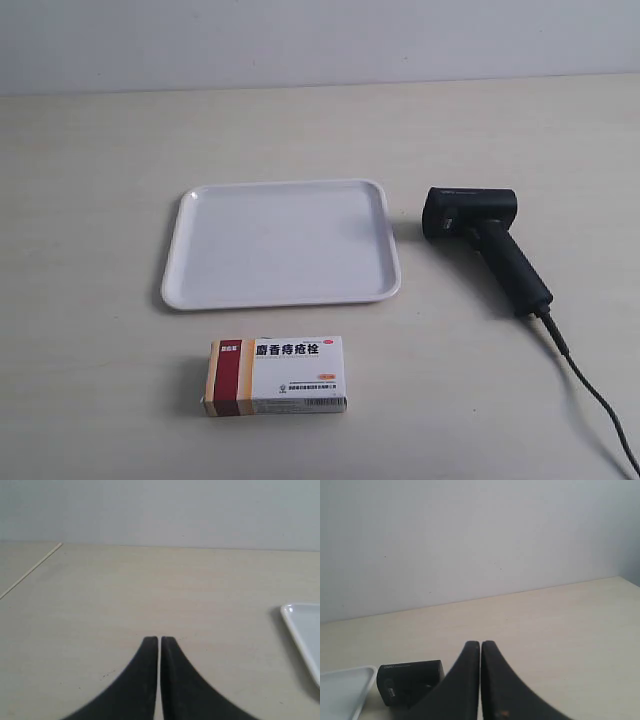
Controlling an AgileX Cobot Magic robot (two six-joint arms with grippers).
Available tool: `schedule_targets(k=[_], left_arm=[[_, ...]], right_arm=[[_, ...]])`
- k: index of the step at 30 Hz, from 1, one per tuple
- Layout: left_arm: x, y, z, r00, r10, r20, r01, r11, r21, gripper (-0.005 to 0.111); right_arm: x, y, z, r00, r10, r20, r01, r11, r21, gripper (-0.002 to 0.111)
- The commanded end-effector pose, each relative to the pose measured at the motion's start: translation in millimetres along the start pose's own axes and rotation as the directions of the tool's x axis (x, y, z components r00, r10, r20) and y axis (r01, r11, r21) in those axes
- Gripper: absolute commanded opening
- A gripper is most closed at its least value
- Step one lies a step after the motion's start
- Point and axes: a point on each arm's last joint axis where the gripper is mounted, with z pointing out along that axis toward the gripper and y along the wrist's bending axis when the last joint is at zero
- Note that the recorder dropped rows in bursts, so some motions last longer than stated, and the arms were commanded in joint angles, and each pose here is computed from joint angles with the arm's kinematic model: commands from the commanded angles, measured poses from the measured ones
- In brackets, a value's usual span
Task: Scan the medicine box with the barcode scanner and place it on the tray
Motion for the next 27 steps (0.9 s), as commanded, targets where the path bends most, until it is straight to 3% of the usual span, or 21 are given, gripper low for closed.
schedule_targets(k=[1,22,25,27], left_arm=[[0,0.1,0,1.0,0.008,0.01,-0.008,1.0,-0.001,0.005],[-4,0.0,-1,0.999,0.006,0.048,-0.006,1.0,0.0,0.005],[-19,-0.9,-3,0.971,-0.1,0.215,0.095,0.995,0.031,0.005],[-34,-0.7,-7,0.886,-0.298,0.354,0.274,0.954,0.118,0.005]], right_arm=[[1,0,0,1.0,-0.011,0.004,0.011,1.0,-0.001,0.002],[2,0,0,1.0,-0.011,-0.008,0.011,1.0,0.0,0.002],[-1,0,0,1.0,-0.004,0.027,0.004,1.0,-0.005,0.002],[-3,1,0,0.999,0.001,0.054,0.0,1.0,-0.009,0.002]])
